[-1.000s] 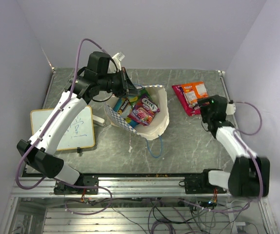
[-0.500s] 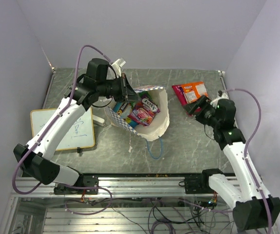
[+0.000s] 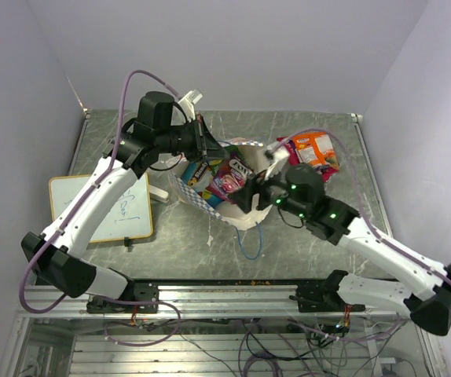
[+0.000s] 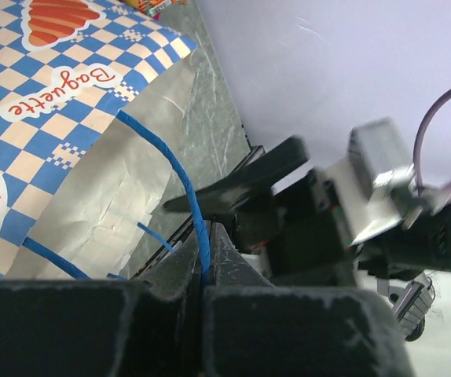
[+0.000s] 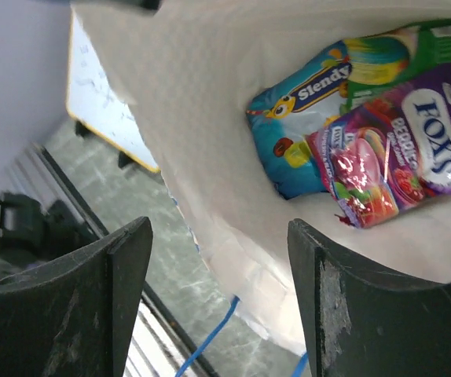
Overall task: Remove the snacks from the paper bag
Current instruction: Pick up the snack from the paper bag.
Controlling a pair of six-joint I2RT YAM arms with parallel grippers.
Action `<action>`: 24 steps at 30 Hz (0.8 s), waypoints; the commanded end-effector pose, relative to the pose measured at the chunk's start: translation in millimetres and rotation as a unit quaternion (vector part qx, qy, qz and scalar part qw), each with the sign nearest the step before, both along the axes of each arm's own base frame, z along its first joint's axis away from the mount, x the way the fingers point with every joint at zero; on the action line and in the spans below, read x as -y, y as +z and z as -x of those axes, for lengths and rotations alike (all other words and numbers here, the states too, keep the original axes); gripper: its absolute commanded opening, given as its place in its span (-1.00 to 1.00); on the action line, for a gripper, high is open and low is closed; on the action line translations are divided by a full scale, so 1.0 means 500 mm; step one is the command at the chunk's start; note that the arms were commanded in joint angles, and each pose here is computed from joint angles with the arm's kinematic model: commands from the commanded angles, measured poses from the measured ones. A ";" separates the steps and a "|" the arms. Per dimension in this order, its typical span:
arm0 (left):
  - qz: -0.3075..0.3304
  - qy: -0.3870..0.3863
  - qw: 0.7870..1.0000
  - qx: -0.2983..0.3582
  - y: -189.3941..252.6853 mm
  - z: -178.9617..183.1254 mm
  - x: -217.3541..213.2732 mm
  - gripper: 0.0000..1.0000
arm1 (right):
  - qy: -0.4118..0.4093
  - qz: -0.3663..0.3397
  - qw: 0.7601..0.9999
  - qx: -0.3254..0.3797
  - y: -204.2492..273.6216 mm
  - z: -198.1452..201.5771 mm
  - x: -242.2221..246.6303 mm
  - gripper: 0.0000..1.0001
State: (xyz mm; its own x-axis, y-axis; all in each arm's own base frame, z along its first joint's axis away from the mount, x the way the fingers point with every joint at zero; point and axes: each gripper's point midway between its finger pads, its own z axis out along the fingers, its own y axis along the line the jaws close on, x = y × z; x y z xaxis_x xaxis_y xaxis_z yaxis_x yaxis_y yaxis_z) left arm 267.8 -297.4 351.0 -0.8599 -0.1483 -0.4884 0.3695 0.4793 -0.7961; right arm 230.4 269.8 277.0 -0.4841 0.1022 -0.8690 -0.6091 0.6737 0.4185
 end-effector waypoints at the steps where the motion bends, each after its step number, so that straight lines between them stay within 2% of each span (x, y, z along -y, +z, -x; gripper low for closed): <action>1: 0.040 -0.022 0.998 0.039 0.075 0.025 0.007 -0.86 | 0.028 0.116 0.984 0.134 -0.022 -0.018 -0.050 0.37; 5: 0.052 -0.029 0.997 0.045 0.086 0.031 0.009 -0.86 | -0.024 0.198 0.963 0.183 -0.077 -0.073 -0.050 0.39; 8: 0.060 -0.033 0.996 0.056 0.098 0.033 0.011 -0.86 | -0.075 0.205 0.955 0.200 -0.103 -0.114 -0.047 0.40; 13: 0.071 -0.040 0.994 0.068 0.115 0.038 0.012 -0.86 | -0.127 0.199 0.953 0.189 -0.157 -0.153 -0.056 0.41; 20: 0.065 -0.036 0.995 0.065 0.105 0.040 0.008 -0.86 | -0.053 0.273 0.939 0.204 -0.256 -0.157 -0.091 0.43; 24: 0.058 -0.032 0.996 0.060 0.099 0.038 0.007 -0.86 | -0.018 0.331 0.916 0.228 -0.289 -0.165 -0.092 0.29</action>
